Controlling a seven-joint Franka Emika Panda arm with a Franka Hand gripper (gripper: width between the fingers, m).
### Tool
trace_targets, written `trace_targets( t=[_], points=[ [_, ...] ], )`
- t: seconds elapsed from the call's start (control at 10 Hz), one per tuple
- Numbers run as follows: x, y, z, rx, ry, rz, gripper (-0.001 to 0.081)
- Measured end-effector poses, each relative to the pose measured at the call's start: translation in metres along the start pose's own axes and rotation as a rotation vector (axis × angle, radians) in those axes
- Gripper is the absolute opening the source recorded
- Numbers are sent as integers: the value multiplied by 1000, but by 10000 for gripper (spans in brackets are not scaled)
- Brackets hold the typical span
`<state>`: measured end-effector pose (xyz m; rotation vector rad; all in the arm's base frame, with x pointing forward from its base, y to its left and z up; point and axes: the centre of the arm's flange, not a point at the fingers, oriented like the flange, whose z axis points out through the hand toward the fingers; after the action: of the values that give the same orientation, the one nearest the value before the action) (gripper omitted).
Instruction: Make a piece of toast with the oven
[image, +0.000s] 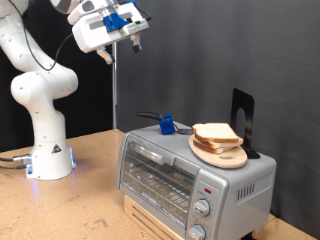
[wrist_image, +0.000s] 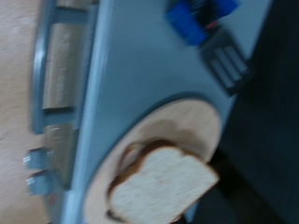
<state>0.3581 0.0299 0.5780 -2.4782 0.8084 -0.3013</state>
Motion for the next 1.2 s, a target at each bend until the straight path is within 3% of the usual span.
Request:
trace_targets(
  t=[0.1,0.3,0.4,0.6,0.7,0.8,1.0,1.2],
  points=[
    [5,3,2,28,-100,7,801],
    [21,0,18,-34,-195,5,801],
    [21,1,16,-20,-182,6,801],
    [19,2,12,55,-285,66,801],
    [27,4,9,104,-295,126,801],
    [38,7,9,127,-265,192,801],
    [59,13,23,98,-232,264,801],
    [78,17,42,41,-215,253,801]
  ],
)
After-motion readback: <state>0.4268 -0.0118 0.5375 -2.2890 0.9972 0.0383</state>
